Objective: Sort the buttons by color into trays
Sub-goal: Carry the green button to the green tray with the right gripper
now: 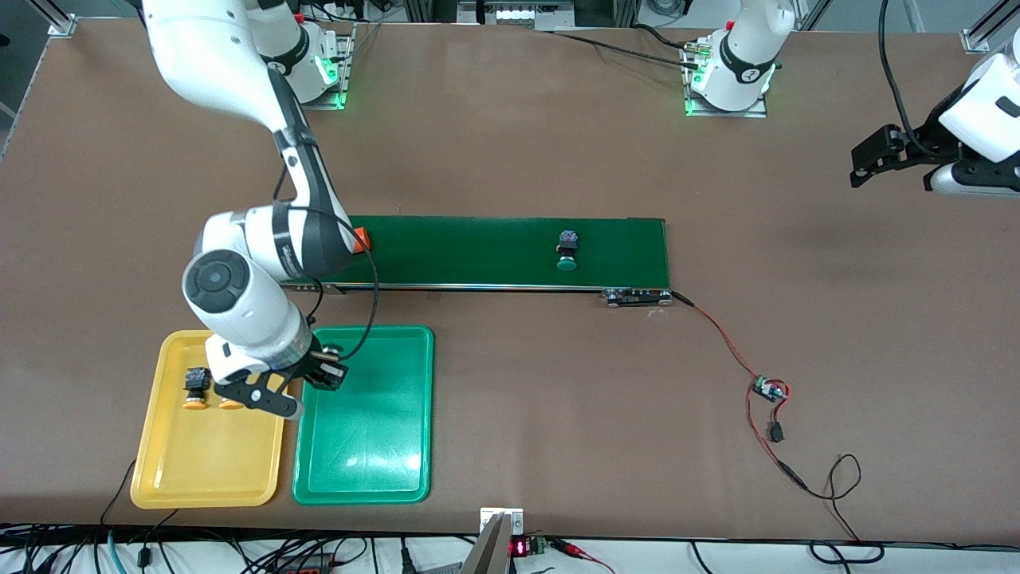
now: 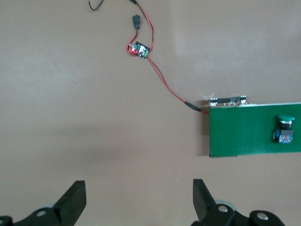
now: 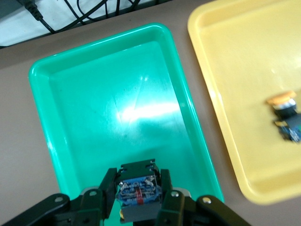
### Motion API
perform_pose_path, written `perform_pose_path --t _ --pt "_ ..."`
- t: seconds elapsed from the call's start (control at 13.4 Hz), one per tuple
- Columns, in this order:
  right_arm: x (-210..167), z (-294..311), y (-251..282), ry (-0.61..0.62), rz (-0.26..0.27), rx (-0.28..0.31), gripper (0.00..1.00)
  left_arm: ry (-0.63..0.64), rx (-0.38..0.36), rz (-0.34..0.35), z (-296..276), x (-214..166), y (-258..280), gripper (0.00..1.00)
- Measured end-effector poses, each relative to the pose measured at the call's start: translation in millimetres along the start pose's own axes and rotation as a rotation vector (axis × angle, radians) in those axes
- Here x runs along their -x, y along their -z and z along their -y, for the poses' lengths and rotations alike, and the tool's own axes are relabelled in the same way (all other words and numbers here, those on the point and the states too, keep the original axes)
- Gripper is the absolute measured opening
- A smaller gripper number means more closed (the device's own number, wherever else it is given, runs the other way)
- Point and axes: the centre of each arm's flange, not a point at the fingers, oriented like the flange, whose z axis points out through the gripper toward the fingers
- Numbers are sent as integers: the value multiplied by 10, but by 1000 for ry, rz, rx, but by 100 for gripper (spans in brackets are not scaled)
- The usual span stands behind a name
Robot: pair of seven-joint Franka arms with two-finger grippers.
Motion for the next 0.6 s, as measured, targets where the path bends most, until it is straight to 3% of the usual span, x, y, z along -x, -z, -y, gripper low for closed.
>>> perform_pose_path --t 0.22,0.45,0.52,0.6 --pt "-146 -102 -469 48 -26 -66 41 -4 1 10 -21 -130 -11 100" --pt "-225 -261 -849 85 -42 -66 42 -10 1 16 -51 -180 -46 100" --pt "-233 -293 -926 91 -45 -63 45 -10 1 16 -49 -180 -42 100" --pt "-239 -301 -951 93 -46 -62 55 -9 1 15 -47 -179 -36 100"
